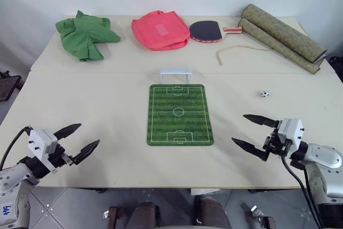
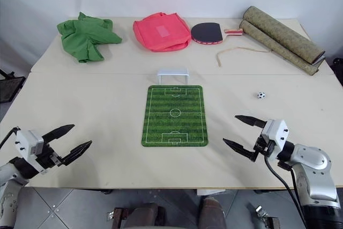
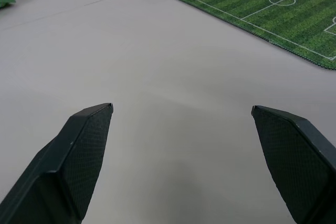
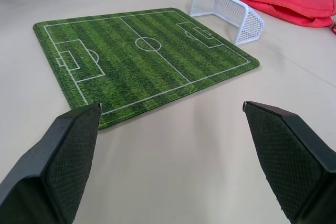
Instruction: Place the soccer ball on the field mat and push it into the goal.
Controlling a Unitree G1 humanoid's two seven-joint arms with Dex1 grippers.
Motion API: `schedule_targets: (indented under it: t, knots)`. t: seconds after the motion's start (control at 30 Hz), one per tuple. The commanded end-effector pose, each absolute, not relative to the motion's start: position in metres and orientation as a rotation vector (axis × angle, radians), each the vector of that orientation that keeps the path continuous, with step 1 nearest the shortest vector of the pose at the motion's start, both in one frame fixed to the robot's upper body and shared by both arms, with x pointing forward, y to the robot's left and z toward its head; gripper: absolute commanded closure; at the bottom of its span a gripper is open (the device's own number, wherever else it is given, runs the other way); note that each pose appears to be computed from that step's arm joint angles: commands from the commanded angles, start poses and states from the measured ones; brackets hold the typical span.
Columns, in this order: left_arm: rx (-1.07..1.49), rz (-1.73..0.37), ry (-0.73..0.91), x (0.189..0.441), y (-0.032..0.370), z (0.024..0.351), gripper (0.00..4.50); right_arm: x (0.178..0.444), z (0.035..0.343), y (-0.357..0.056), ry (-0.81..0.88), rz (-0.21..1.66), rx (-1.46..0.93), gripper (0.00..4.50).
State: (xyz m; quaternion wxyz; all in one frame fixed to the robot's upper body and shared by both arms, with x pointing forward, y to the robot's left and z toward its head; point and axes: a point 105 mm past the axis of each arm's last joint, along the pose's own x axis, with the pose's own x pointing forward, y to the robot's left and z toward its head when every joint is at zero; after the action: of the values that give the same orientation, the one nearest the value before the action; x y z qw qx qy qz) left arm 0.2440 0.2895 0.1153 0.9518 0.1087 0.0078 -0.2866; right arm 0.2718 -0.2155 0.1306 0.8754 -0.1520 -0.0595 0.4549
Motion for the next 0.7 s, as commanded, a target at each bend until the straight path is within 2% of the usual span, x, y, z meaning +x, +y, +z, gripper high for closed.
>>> schedule_targets:
  t: [0.03,0.13,0.23,0.33,0.4,0.53,0.6,0.7]
  knots:
    - [0.229,-0.595,-0.014,0.246,0.289,0.126,0.00,0.273,0.134,-0.213,-0.154,0.958,-0.322,0.02]
    - [0.146,-0.665,-0.069,0.248,0.278,0.140,0.00,0.276,0.138,-0.216,-0.177,0.919,-0.308,0.02]
    - [0.063,-0.771,-0.220,0.251,0.258,0.177,0.00,0.278,0.155,-0.237,-0.250,0.729,-0.240,0.02]
    - [0.034,-0.850,-0.267,0.257,0.235,0.196,0.00,0.276,0.160,-0.269,-0.258,0.537,-0.219,0.02]
    - [0.017,-0.901,-0.284,0.259,0.222,0.204,0.00,0.273,0.159,-0.286,-0.251,0.443,-0.221,0.02]
    - [0.014,-1.057,-0.300,0.267,0.183,0.210,0.00,0.276,0.139,-0.338,-0.160,0.140,-0.170,0.02]
    - [0.016,-1.072,-0.314,0.272,0.177,0.214,0.00,0.280,0.131,-0.342,-0.113,0.112,-0.183,0.02]
    - [0.023,-1.093,-0.312,0.276,0.177,0.216,0.00,0.296,0.135,-0.329,-0.110,0.160,-0.179,0.02]
